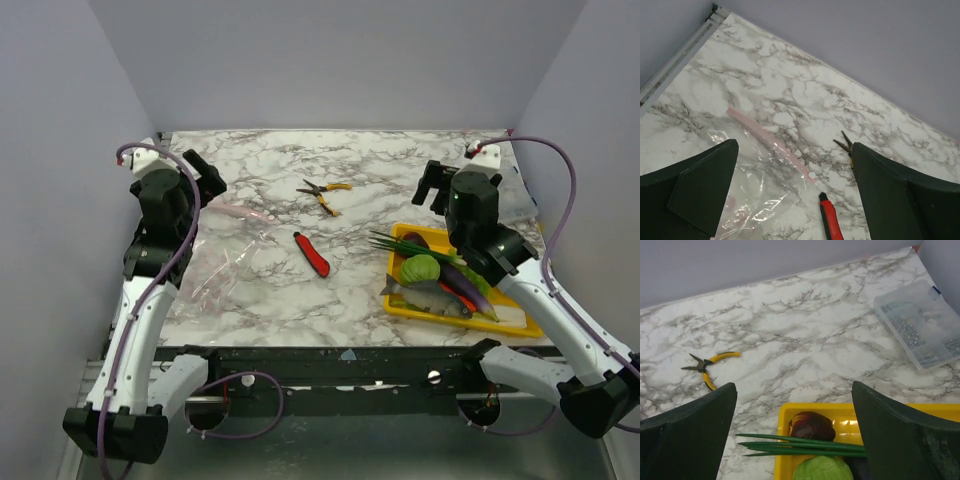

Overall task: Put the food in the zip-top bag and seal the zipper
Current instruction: Pick up the zipper food storage bag at the center of the board.

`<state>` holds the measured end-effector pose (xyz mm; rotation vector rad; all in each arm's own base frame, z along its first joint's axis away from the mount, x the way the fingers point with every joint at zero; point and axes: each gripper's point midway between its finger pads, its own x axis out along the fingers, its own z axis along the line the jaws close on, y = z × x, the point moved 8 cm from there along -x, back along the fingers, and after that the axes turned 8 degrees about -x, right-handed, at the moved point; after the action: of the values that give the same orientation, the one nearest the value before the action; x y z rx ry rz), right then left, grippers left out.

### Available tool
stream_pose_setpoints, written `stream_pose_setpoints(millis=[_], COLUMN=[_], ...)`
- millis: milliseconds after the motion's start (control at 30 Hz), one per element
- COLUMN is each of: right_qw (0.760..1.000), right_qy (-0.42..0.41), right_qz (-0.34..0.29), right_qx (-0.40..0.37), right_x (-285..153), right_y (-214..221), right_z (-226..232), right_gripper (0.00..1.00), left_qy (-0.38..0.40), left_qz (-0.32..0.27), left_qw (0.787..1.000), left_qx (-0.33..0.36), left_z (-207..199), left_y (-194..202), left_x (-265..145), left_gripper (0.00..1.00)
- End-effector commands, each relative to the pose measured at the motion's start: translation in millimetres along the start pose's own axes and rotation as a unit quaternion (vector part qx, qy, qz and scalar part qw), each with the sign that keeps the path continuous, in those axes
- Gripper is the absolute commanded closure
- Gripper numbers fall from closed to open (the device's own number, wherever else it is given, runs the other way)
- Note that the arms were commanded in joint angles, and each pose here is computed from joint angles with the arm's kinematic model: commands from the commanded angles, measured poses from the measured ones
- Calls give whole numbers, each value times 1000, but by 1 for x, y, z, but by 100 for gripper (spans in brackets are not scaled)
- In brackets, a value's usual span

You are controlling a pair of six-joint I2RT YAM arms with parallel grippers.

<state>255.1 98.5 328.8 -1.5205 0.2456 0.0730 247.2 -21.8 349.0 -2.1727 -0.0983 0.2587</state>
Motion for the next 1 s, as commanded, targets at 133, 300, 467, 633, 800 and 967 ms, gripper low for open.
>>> stream_pose_setpoints(millis=[133,300,467,633,800,967], right_qw=[995,991,989,988,988,988], right_qy=[2,-26,-31,-22,-18,-33], right_qz=[94,127,139,140,139,139], right_qx=[-34,-43,-42,-54,-58,-54], right_x=[2,1,0,-2,-5,-6], right_y=[26,43,53,53,53,58], right_z=[3,7,7,3,-1,1], right_gripper=[0,0,0,0,0,0], left_qy=[-189,-242,-342,-409,-418,-433], left_qz=[124,190,254,290,317,341], left_qw=[974,951,901,855,840,823], left_qx=[1,24,86,131,135,141], left_z=[27,20,17,11,18,31], left_y=[42,55,74,96,126,149], left_x=[42,80,131,177,194,199], left_gripper=[1,1,2,1,3,5])
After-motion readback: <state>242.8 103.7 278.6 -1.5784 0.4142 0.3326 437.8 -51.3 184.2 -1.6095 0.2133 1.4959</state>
